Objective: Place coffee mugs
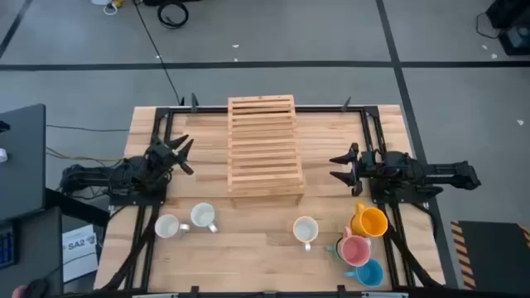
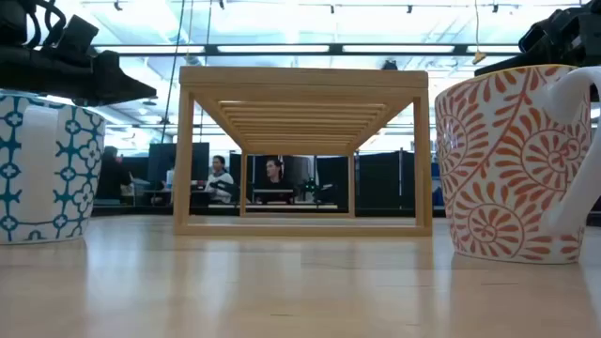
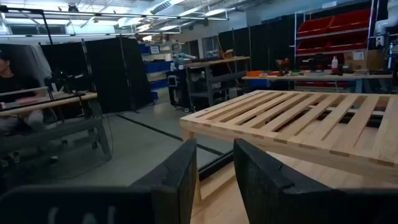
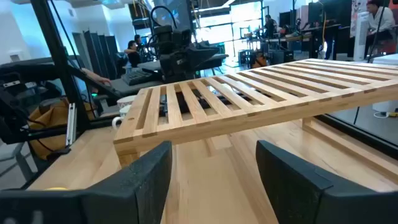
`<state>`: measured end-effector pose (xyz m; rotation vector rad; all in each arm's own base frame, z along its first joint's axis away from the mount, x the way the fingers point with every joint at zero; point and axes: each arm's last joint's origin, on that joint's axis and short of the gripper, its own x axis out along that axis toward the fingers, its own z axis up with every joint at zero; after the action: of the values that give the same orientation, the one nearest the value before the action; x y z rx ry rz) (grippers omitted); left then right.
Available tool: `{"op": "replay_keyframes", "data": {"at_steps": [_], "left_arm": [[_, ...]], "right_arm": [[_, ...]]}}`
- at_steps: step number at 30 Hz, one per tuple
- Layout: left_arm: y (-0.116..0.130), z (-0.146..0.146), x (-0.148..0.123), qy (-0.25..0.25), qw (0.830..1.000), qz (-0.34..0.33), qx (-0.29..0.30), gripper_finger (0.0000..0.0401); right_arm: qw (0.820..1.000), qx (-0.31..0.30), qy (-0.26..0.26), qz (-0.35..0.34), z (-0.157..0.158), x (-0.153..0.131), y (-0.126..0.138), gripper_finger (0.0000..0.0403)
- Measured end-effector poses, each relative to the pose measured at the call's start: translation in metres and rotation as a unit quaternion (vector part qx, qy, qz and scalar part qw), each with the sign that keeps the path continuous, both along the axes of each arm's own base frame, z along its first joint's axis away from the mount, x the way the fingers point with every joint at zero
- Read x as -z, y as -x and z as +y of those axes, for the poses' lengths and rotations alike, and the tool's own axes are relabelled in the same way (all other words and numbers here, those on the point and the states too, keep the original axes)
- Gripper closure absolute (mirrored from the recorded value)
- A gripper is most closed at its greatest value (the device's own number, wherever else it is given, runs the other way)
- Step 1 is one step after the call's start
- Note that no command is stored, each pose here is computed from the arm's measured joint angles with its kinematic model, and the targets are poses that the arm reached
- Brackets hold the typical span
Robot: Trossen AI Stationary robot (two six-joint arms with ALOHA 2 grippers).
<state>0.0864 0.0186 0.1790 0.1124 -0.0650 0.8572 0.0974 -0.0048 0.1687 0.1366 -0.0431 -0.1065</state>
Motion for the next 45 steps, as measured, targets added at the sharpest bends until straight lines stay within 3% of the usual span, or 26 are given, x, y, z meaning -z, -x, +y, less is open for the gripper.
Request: {"op": "replay_keyframes", "data": {"at_steps": [38,45], "left_arm": [[-0.0008,0.0,0.0007,0.0,1.0,0.005,0.0,0.0287],[-0.0008,0.0,0.0007,0.0,1.0,0.005,0.0,0.0287]], "right_arm": [[1.0,0.0,0.001,0.0,0.0,0.0,0.0,0.0164],[0.999,0.002,0.05,0.005,0.0,0.0,0.0,0.0164]]}}
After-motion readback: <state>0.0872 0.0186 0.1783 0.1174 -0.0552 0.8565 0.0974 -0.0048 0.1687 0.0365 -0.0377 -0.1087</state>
